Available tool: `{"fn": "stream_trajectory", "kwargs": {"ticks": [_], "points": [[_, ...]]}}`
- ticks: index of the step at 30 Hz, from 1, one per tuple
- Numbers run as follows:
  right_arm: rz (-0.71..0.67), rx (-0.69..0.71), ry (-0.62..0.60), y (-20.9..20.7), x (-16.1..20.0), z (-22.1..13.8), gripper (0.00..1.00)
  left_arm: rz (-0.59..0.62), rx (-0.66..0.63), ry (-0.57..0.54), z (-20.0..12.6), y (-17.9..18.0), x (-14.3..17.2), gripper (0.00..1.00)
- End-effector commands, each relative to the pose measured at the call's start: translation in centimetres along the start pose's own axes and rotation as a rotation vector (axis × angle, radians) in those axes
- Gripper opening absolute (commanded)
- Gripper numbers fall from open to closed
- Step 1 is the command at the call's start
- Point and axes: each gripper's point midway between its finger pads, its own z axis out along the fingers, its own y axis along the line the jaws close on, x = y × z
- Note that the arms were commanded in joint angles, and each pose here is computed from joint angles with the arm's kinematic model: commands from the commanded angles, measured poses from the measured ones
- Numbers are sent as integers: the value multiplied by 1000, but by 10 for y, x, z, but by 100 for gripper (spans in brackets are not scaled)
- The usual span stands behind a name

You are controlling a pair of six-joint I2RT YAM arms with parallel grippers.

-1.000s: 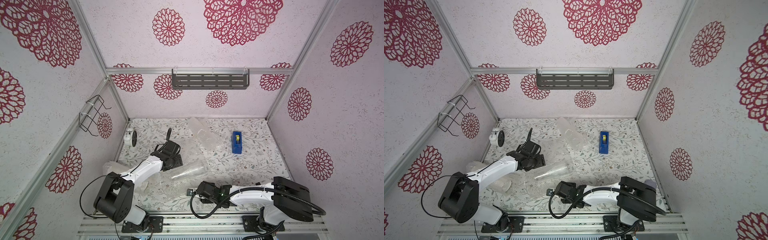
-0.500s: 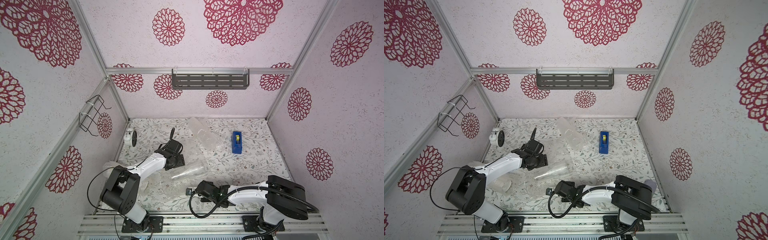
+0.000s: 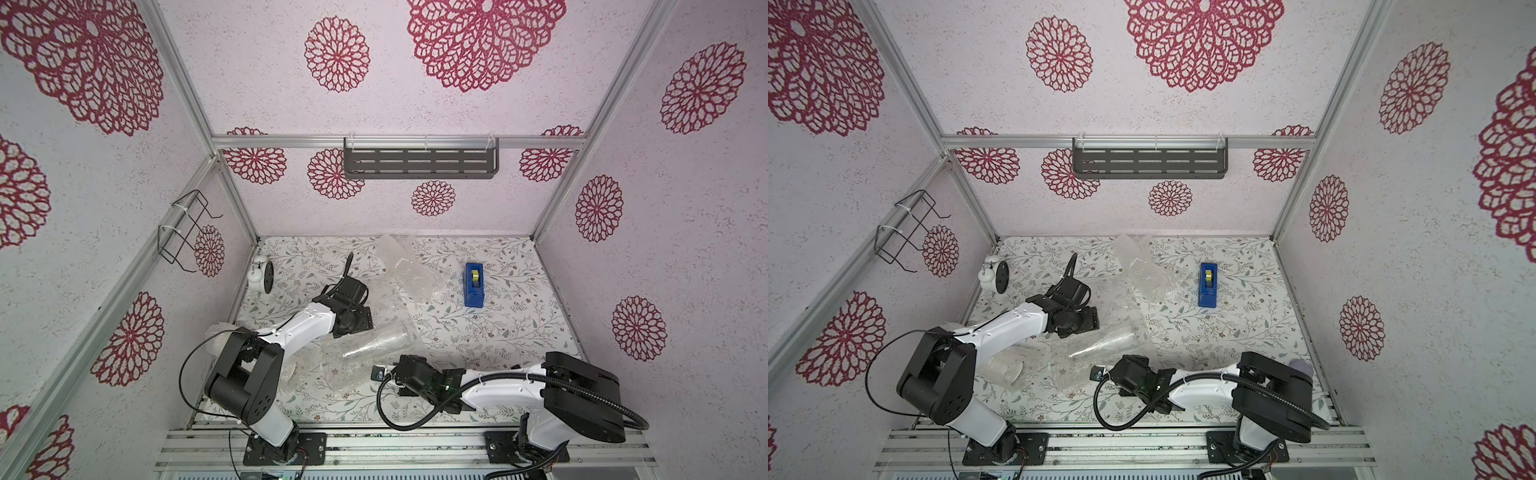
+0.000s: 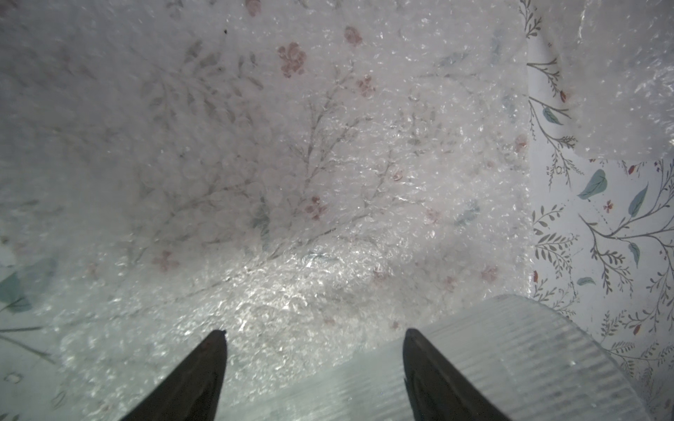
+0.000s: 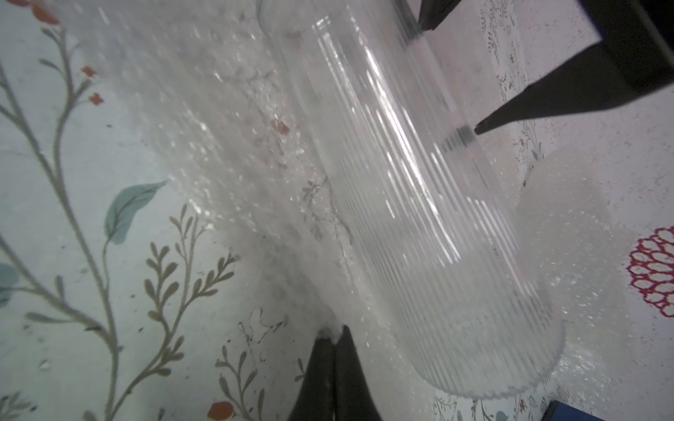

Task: Wrap vases in bubble wrap
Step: Wrap the vase in bubble wrap.

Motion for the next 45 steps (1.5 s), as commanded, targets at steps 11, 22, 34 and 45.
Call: {"fn": "stream_trajectory", "kwargs": {"ticks": [11, 22, 34, 45], "points": [[87, 133, -101, -46, -32, -10, 0, 53, 13, 25, 9, -11, 3, 79], [90, 179, -83, -71, -39, 4, 0, 72, 9, 33, 13, -11, 7, 79], [91, 227, -80, -83, -44, 11, 7, 74, 1, 28, 16, -9, 7, 79], [129, 254, -86, -93, -41, 11, 30, 68, -2, 21, 16, -8, 6, 79]]}}
